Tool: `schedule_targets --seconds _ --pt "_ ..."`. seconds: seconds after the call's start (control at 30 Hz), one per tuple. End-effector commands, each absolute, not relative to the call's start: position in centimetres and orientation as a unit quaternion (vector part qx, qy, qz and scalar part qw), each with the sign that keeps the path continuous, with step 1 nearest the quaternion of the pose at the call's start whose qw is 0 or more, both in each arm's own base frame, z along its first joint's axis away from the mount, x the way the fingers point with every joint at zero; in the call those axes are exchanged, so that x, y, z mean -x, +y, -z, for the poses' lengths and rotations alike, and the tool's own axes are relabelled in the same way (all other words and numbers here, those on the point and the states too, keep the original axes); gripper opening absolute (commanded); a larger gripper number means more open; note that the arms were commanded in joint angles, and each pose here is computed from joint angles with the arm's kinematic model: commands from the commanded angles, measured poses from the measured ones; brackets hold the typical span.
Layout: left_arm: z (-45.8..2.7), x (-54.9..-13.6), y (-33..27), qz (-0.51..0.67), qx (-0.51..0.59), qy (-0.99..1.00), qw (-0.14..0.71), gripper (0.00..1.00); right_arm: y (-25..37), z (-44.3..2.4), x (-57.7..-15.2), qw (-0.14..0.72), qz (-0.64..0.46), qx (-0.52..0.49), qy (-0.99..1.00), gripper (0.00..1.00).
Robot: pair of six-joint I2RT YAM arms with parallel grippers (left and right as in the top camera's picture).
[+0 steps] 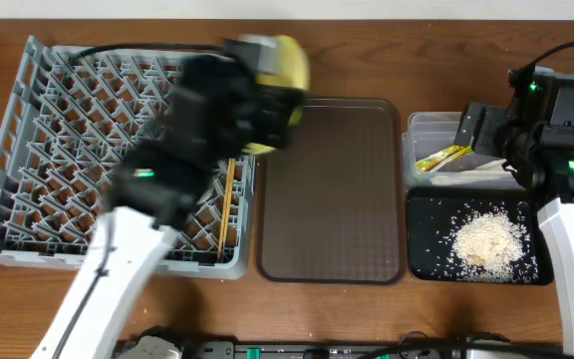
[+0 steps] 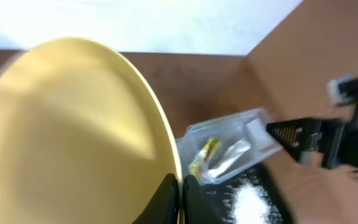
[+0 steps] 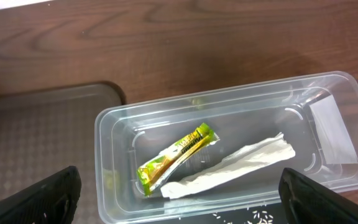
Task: Sort waste into correct bins and load items into the dishwasher
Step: 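Lift the yellow plate with the left gripper and stand it in the rack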
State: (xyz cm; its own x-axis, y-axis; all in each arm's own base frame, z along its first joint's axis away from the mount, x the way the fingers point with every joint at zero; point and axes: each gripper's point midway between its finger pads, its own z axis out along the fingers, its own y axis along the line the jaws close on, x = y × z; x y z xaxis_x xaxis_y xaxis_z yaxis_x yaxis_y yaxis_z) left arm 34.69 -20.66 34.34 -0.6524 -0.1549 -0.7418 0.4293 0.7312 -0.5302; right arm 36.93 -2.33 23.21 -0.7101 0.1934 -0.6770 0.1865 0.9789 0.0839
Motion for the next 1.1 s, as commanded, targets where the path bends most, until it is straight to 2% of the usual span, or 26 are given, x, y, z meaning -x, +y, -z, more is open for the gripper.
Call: schedule_targets --seconds 0.0,0.3,0.53,0.7,0.97,1.0,1.07 --pt "-33.9 -33.6 -19.6 0.485 -0.076 0.817 0.303 0.08 -2.7 -23.4 -37.0 0.369 -0.001 -0.112 0.923 0.99" --pt "-31.7 -36.7 -13.8 0.572 -0.017 0.787 0.230 0.07 -2.7 -23.4 -37.0 0.369 -0.001 -0.112 0.923 0.99" --pt "-27.5 -39.1 -12.7 0.569 0.028 0.799 0.194 0.08 -2.7 -23.4 -37.0 0.369 -0.001 -0.112 0.923 0.99" --pt "-23.8 -40.7 -11.6 0.525 0.072 0.827 0.189 0.07 -2.7 -23.4 -37.0 0.369 -0.001 -0.112 0.923 0.99" --pt "-22.0 -41.8 -10.4 0.480 0.100 0.848 0.203 0.08 -2.7 -23.4 -37.0 0.369 -0.001 -0.112 0.923 0.99" --pt "-21.8 -41.9 -10.2 0.472 0.104 0.851 0.206 0.13 -2.7 -23.4 -37.0 0.369 -0.001 -0.112 0.923 0.99" --pt "-21.4 -42.2 -9.8 0.458 0.112 0.856 0.212 0.41 -2.7 -23.4 -37.0 0.369 -0.001 -0.112 0.923 0.99"
